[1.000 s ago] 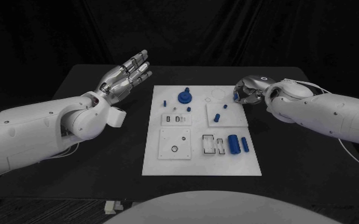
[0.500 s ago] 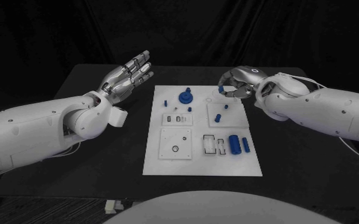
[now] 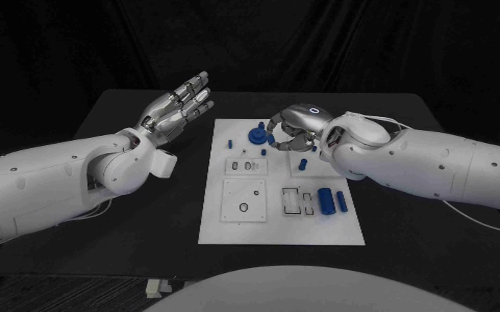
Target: Assemble the parts on the task board
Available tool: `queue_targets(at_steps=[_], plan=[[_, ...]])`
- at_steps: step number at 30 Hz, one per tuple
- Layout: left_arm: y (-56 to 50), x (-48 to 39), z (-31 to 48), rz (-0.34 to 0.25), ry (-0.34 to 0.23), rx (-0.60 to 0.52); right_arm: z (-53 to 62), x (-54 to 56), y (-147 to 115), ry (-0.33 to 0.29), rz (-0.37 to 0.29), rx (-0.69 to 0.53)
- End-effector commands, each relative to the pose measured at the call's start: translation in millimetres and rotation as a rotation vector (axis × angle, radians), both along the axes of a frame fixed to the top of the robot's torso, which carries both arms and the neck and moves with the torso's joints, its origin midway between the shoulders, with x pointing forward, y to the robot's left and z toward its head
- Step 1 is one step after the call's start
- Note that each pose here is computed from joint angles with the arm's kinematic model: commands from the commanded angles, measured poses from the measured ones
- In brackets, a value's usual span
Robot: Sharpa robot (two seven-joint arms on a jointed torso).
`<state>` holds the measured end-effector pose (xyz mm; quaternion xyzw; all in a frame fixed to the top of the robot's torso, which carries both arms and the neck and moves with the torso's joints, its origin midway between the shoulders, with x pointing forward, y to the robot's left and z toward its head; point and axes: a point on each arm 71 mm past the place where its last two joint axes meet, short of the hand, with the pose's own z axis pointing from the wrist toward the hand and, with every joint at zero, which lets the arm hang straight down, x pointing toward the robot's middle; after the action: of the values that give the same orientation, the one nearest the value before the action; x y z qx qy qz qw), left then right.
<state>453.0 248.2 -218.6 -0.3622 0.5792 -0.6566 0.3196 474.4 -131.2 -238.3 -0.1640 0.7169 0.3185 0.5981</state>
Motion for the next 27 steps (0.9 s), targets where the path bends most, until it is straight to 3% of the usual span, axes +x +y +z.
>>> queue_targets(at_steps=[1,12,27], plan=[[-1.5,-0.8,0.6,-0.012,-0.005,-0.012,-9.2,-2.5,6,-0.003,0.01,-0.077],[-2.4,-0.8,0.5,-0.017,-0.003,-0.014,-24.4,-9.5,27,0.044,0.036,-0.127],[-3.3,-0.5,0.0,-0.023,0.002,-0.015,-34.4,-10.8,30,0.077,0.029,-0.157]])
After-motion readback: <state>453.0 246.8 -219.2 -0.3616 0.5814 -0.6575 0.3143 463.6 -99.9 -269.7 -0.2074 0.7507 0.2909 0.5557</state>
